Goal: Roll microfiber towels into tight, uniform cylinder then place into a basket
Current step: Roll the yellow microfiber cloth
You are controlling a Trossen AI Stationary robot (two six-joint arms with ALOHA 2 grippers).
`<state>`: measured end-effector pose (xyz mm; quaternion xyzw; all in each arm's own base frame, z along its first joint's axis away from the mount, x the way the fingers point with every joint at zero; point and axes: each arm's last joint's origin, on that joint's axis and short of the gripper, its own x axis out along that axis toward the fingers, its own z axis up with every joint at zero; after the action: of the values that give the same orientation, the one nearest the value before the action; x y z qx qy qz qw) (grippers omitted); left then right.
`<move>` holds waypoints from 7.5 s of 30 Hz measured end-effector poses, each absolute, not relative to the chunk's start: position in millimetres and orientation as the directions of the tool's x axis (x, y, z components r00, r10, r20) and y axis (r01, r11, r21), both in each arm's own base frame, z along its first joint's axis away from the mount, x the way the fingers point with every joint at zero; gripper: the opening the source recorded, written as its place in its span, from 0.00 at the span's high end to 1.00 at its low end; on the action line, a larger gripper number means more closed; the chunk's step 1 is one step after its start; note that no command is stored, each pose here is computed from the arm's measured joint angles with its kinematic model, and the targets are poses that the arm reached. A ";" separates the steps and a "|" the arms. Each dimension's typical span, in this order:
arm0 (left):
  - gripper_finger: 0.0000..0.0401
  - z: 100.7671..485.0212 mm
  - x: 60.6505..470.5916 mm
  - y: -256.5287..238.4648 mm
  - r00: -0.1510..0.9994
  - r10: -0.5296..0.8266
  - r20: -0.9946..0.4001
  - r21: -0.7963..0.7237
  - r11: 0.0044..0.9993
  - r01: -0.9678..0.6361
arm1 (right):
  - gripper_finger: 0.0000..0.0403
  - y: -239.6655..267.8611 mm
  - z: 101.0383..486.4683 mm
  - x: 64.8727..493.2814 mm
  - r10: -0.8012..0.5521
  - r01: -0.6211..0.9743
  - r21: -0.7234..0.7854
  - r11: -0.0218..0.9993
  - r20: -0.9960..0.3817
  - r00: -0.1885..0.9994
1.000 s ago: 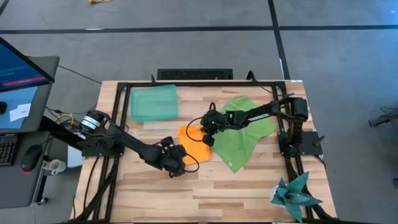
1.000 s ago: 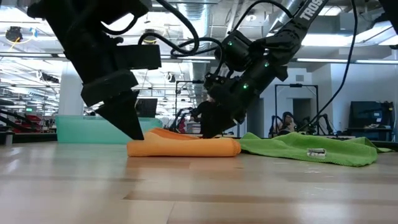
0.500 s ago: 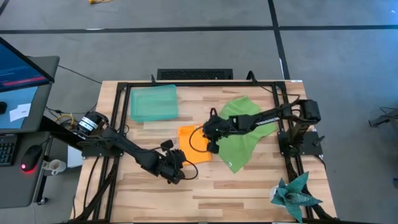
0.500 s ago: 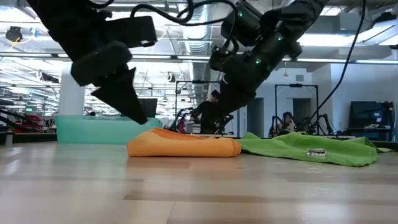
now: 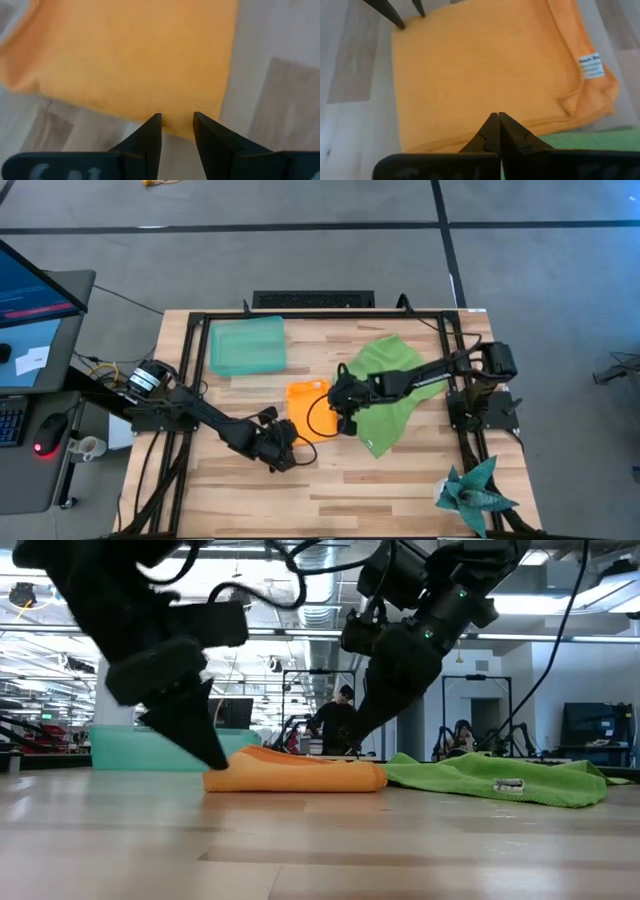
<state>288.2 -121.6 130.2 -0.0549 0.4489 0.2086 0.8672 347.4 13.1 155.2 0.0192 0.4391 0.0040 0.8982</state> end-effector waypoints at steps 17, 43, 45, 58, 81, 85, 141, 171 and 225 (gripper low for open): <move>0.74 153.1 277.9 -117.4 0.511 0.382 -0.770 0.171 0.895 -0.412 | 0.95 16.6 156.4 349.0 0.030 0.014 0.050 0.999 -0.775 0.631; 0.74 152.6 294.3 -6.6 0.473 0.397 -0.786 0.163 0.872 -0.461 | 0.97 63.1 150.7 358.8 0.120 -0.097 0.072 0.993 -0.691 0.712; 0.74 151.3 293.1 -3.0 0.462 0.391 -0.796 0.158 0.871 -0.465 | 0.98 66.3 149.7 357.2 0.125 -0.105 0.072 0.992 -0.702 0.701; 0.74 127.9 274.5 10.1 0.411 0.385 -0.826 0.119 0.833 -0.541 | 0.97 77.7 148.5 353.4 0.072 -0.058 0.044 0.997 -0.713 0.697; 0.74 128.9 277.9 9.5 0.455 0.389 -0.801 0.068 0.815 -0.576 | 0.97 88.2 120.5 360.0 0.062 -0.037 0.050 0.998 -0.735 0.675; 0.74 128.9 277.8 9.6 0.453 0.391 -0.801 0.071 0.814 -0.577 | 0.97 86.5 113.4 356.4 0.052 -0.018 0.053 0.998 -0.768 0.639; 0.74 109.6 289.6 -71.4 0.625 0.279 -0.729 0.045 0.931 -0.363 | 0.95 61.6 127.3 353.6 -0.002 -0.002 -0.004 1.000 -0.788 0.616; 0.74 220.0 240.5 -156.6 0.884 0.273 -0.380 0.416 0.904 -0.100 | 0.94 130.4 204.8 258.9 -0.435 -0.071 -0.582 0.810 -0.679 0.592; 0.44 176.3 237.8 -118.9 0.756 0.180 -0.629 0.117 0.984 -0.137 | 0.49 104.6 163.2 279.3 0.008 -0.189 -0.254 0.949 -0.576 0.817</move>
<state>237.8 -118.9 176.3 0.0316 0.3386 0.0847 0.9366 279.3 104.6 163.2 -0.1513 0.2976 0.0523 0.9412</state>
